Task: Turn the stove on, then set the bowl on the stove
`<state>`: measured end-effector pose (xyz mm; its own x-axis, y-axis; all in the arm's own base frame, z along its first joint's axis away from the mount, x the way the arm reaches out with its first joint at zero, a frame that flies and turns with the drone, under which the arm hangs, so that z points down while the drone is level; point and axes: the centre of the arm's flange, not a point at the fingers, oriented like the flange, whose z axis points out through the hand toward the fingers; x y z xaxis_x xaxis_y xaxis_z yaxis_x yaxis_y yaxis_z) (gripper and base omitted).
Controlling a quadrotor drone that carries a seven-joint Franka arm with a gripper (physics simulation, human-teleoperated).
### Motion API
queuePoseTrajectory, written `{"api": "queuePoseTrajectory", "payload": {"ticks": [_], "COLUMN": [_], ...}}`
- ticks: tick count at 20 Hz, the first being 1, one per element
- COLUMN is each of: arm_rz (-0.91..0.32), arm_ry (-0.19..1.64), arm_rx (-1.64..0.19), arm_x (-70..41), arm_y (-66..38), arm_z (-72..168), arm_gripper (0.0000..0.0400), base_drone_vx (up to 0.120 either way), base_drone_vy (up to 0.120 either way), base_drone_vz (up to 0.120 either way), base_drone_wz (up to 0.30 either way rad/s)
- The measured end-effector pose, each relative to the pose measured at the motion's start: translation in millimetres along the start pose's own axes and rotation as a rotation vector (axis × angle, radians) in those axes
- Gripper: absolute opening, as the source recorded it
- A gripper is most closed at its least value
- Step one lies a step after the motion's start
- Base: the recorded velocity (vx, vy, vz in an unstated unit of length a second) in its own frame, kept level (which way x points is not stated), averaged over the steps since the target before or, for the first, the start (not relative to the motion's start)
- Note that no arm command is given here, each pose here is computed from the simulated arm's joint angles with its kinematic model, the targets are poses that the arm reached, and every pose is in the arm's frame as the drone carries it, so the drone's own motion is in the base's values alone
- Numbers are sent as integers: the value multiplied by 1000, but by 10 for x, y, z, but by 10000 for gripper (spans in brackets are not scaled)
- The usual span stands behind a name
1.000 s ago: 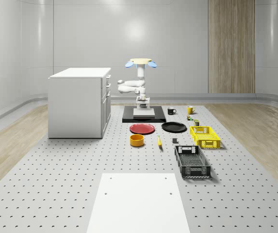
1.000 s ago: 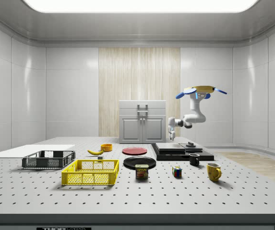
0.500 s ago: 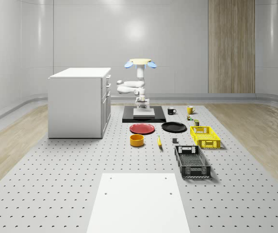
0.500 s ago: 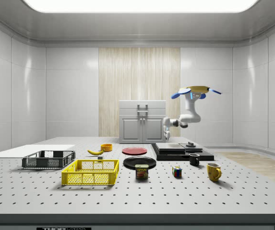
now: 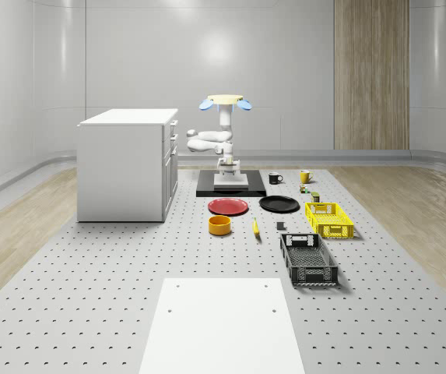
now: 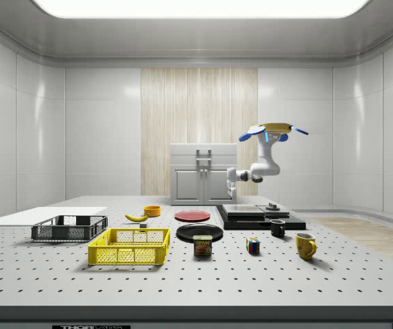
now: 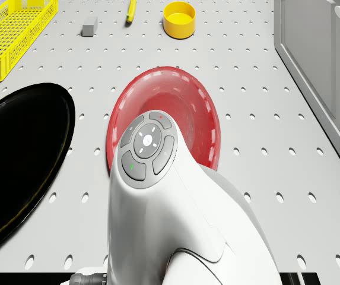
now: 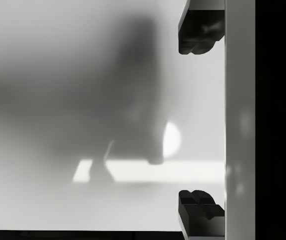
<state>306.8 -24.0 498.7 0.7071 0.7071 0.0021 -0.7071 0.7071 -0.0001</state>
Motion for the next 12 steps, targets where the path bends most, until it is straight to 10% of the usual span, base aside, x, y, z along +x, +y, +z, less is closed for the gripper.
{"api": "queuePoseTrajectory", "payload": {"ticks": [12], "arm_rz": [0], "arm_ry": [0], "arm_rx": [0], "arm_x": [0], "arm_y": [0], "arm_z": [0], "arm_gripper": [400], "base_drone_vx": [120], "base_drone_vy": [0], "base_drone_vz": [17], "base_drone_wz": [0]}}
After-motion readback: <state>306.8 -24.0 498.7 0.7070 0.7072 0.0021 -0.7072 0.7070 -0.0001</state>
